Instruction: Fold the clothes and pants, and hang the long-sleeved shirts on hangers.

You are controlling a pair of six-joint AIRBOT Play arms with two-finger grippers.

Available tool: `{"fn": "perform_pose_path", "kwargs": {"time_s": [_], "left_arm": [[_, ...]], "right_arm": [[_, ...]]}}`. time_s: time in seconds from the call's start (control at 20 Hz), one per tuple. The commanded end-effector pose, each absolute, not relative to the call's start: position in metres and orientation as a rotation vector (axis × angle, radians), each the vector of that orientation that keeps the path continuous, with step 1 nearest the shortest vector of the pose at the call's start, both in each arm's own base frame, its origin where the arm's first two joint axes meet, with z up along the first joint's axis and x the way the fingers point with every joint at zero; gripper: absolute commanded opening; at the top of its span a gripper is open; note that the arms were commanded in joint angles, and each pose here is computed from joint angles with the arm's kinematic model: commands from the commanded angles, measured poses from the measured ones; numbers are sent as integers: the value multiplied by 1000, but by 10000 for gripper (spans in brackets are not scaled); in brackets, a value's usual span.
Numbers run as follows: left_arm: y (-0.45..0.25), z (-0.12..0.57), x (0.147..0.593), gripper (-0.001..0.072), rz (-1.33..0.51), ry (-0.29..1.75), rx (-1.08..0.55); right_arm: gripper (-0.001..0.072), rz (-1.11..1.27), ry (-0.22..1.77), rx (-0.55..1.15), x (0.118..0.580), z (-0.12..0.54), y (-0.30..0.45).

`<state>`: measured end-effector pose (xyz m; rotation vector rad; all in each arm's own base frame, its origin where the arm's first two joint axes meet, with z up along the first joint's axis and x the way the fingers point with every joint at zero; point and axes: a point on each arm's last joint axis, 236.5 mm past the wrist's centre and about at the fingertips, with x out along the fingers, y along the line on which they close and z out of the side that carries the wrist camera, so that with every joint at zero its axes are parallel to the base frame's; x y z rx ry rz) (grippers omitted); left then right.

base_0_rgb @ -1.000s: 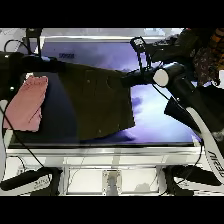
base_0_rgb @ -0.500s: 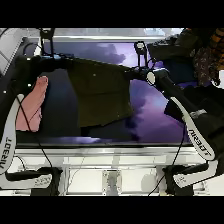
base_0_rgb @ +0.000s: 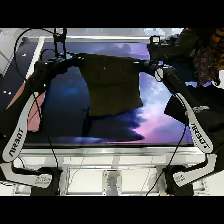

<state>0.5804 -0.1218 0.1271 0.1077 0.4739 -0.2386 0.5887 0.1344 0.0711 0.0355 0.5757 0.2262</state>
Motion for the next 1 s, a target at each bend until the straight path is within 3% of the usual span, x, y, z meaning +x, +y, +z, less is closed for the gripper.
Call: {"fn": "perform_pose_path", "kwargs": {"time_s": [0.0,0.3,0.6,0.95], "left_arm": [[-126,102,568,10,-264,580,129],[-169,45,485,9,-453,935,315],[-159,30,435,10,-463,1062,328],[-145,-10,374,12,-501,1295,370]], "right_arm": [[8,262,741,-24,564,41,132],[8,315,1018,-100,510,4,121],[9,372,1367,-61,434,-33,96],[13,404,1566,-21,381,-66,92]]}}
